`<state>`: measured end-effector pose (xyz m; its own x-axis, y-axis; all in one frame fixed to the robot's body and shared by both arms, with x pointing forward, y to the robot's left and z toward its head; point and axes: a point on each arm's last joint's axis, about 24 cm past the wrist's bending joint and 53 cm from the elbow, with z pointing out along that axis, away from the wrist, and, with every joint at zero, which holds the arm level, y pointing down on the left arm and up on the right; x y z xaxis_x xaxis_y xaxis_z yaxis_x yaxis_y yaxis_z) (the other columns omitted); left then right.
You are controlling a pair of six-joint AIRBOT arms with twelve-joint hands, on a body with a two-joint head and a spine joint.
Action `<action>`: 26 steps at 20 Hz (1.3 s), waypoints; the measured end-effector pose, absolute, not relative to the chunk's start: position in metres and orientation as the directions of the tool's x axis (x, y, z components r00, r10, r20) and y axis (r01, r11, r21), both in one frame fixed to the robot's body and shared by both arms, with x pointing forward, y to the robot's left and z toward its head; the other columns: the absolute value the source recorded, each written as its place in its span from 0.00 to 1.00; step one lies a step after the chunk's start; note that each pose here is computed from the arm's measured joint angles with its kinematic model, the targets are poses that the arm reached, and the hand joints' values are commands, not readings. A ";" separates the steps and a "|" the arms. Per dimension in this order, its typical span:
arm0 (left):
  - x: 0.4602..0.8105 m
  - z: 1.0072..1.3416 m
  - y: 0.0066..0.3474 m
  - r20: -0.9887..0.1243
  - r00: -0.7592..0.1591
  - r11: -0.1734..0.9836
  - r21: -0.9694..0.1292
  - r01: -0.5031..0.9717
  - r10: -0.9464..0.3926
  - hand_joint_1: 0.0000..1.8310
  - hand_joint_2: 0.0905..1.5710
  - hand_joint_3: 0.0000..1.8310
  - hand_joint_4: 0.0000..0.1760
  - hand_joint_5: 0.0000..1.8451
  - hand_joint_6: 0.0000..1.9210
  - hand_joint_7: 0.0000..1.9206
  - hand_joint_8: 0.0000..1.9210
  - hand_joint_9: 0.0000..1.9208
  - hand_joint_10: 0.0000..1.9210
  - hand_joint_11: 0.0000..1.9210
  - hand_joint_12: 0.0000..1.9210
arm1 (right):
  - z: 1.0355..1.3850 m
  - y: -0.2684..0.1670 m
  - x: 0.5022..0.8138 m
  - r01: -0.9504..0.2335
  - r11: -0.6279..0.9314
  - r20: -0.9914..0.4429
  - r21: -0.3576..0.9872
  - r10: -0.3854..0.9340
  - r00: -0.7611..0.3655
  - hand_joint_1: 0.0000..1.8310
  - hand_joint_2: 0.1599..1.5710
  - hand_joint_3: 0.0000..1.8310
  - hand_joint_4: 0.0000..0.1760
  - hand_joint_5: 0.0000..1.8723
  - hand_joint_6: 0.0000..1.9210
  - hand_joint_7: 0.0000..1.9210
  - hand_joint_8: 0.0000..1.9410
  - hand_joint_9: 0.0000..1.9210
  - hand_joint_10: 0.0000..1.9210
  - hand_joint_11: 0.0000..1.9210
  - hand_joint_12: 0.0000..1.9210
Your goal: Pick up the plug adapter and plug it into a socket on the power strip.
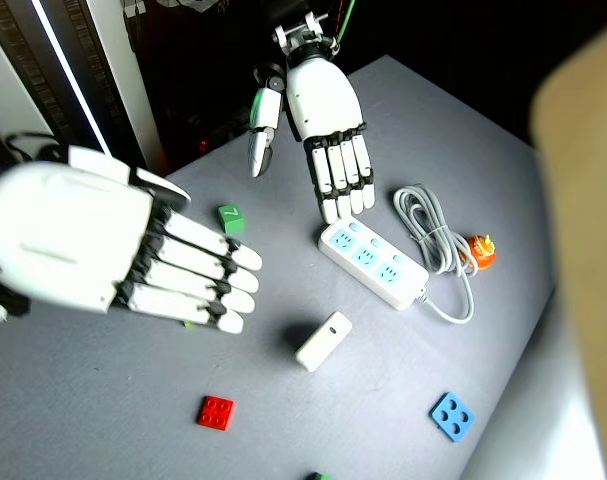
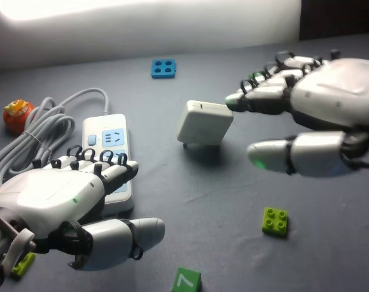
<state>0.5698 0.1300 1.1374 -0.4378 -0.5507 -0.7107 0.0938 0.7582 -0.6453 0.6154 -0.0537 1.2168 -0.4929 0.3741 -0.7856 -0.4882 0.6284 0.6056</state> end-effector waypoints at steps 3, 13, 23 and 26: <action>0.573 1.132 0.130 -0.718 -0.448 0.769 -0.632 0.099 -0.533 0.00 0.77 0.00 0.00 0.06 0.00 0.06 0.00 0.04 0.00 0.00 0.09 | 1.203 -0.045 0.634 -0.441 0.620 -0.741 0.649 0.386 -0.549 0.31 0.74 0.00 0.00 0.12 0.00 0.11 0.00 0.09 0.00 0.00 0.24; 0.560 1.101 0.123 -0.686 -0.516 0.769 -0.634 0.078 -0.513 0.00 0.77 0.00 0.00 0.07 0.00 0.08 0.00 0.06 0.00 0.00 0.12 | 1.207 -0.030 0.687 -0.277 0.520 -0.560 0.808 0.531 -0.635 0.61 0.61 0.00 0.00 0.08 0.00 0.07 0.00 0.06 0.00 0.00 0.26; 0.574 1.097 0.125 -0.689 -0.493 0.770 -0.635 0.059 -0.531 0.00 0.78 0.00 0.00 0.07 0.00 0.08 0.00 0.06 0.00 0.00 0.14 | 1.194 0.000 0.726 -0.191 0.471 -0.464 0.861 0.576 -0.673 0.75 0.57 0.00 0.00 0.12 0.00 0.10 0.00 0.07 0.00 0.00 0.28; 0.579 1.101 0.127 -0.693 -0.478 0.769 -0.637 0.055 -0.540 0.00 0.77 0.00 0.00 0.08 0.00 0.08 0.00 0.06 0.00 0.00 0.13 | 1.190 0.005 0.732 -0.187 0.475 -0.464 0.860 0.575 -0.674 0.75 0.57 0.00 0.00 0.11 0.00 0.09 0.00 0.08 0.00 0.00 0.30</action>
<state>0.5793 0.1272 1.1014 -0.4783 -0.5396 -0.6928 0.0554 0.7688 -0.6370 0.7322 0.0054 1.1898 -0.6743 0.5747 -0.4638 -0.1866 0.4751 0.8599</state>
